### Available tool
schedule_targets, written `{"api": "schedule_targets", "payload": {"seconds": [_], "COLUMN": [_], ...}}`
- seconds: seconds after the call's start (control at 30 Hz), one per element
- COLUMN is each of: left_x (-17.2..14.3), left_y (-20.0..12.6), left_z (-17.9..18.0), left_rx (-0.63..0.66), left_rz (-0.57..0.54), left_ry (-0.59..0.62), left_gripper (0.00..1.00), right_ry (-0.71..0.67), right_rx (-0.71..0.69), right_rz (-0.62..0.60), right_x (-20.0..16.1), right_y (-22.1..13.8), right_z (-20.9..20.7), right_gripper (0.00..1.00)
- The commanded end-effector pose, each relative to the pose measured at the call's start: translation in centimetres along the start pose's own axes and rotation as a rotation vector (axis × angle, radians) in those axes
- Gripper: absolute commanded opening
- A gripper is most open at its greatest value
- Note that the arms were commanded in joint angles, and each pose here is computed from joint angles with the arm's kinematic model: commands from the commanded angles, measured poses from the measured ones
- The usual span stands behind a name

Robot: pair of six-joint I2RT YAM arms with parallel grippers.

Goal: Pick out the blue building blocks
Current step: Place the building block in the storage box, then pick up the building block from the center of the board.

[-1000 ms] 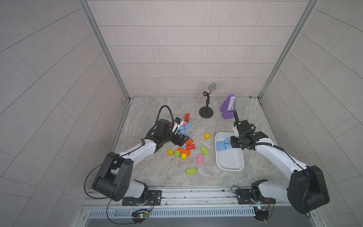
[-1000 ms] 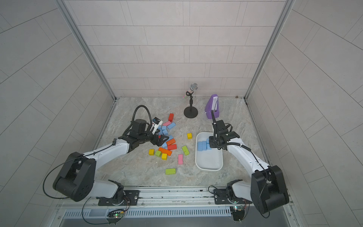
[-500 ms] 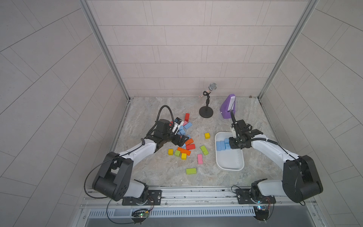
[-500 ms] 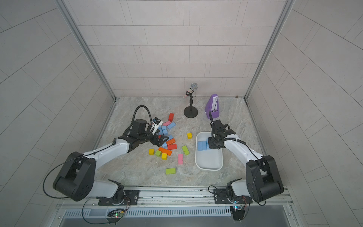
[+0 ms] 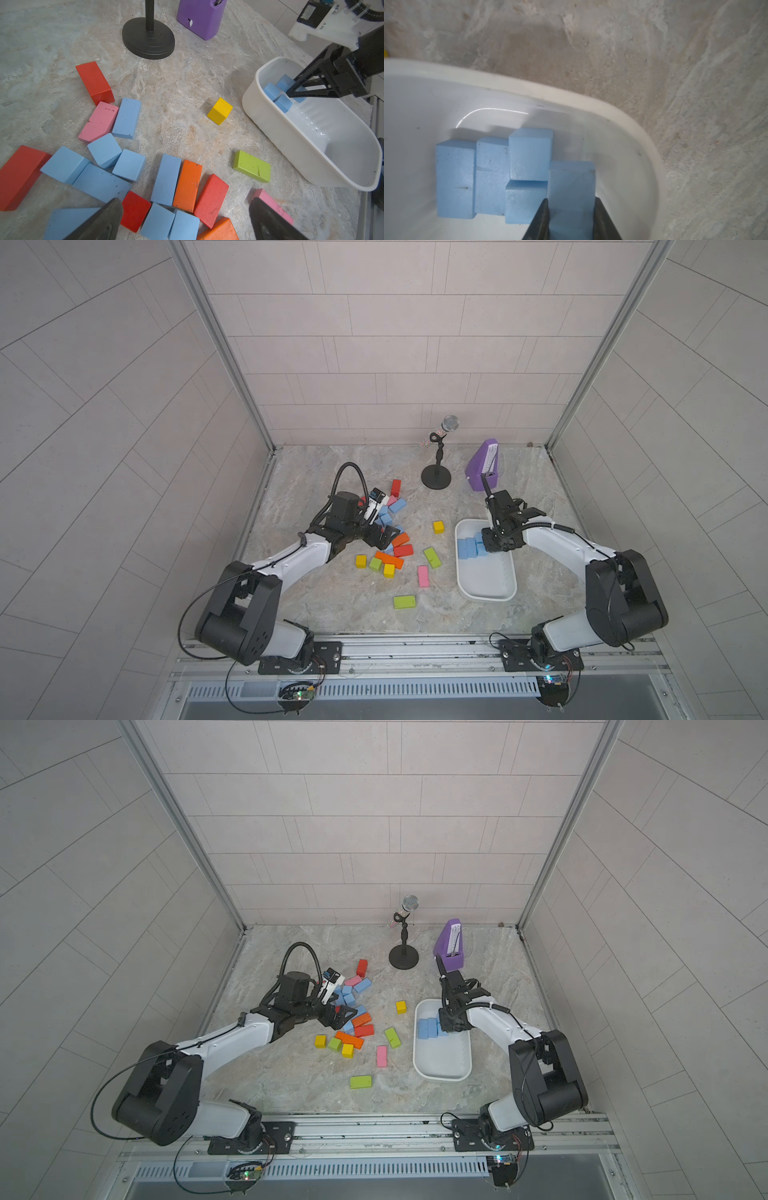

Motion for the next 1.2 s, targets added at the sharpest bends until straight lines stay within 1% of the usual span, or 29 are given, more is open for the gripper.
{"api": "schedule_targets", "payload": {"seconds": [0.0,0.1,0.13,0.3,0.37,0.5,0.63,0.73,0.87,1.03,1.1,1.17], "left_x": [0.8,0.8,0.8,0.9,0.9,1.0,1.1,1.3,1.8,2.4,2.6,2.8], "left_y": [-0.1,-0.1,-0.2,-0.3,-0.3,-0.3,-0.4,-0.6,-1.4,-2.9,-3.6,-4.1], "left_z": [-0.3,-0.3,-0.3,-0.4,-0.4,-0.3,0.0,0.5,1.6,2.7,3.1,3.7], "left_rx": [-0.012,-0.01,-0.01,-0.009,-0.008,0.002,0.036,0.083,0.1,0.072,0.037,0.039], "left_rz": [-0.01,-0.012,-0.013,-0.017,-0.015,-0.021,-0.02,-0.02,-0.008,0.015,0.025,0.043], "left_ry": [0.028,0.029,0.031,0.036,0.034,0.015,-0.002,-0.003,-0.005,0.014,0.024,0.04], "left_gripper": [1.0,1.0,1.0,1.0,1.0,1.0,1.0,1.0,1.0,0.98,0.98,0.98], "right_ry": [0.001,0.009,0.013,0.022,0.023,0.027,0.007,-0.029,-0.006,-0.026,-0.035,-0.046], "right_rx": [-0.066,-0.07,-0.068,-0.057,-0.055,-0.045,0.012,0.065,0.137,0.233,0.263,0.278], "right_rz": [-0.001,-0.002,-0.005,-0.005,-0.012,-0.038,-0.097,-0.192,-0.362,-0.585,-0.644,-0.693], "right_x": [0.4,0.7,0.8,0.7,0.7,0.7,0.8,0.6,0.0,-1.1,-1.7,-2.1], "right_y": [-0.1,-0.1,-0.1,-0.1,-0.3,-1.1,-2.4,-3.5,-4.5,-5.5,-5.7,-5.9], "right_z": [-0.3,-0.3,-0.3,-0.2,-0.3,-0.3,0.3,1.3,1.7,2.0,2.2,2.2], "right_gripper": [0.22,0.24,0.26,0.44,0.48,0.49,0.49,0.49,0.49,0.49,0.5,0.51]}}
Point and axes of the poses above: each gripper's point midway between its finger pads, its own y axis out along the fingers, its own z axis along the line the jaws close on, x = y × z, the point moved 10 cm from there along -y, back along the fingers, and after that the axes turned 8 degrees about -y, right-handed, at the moved point
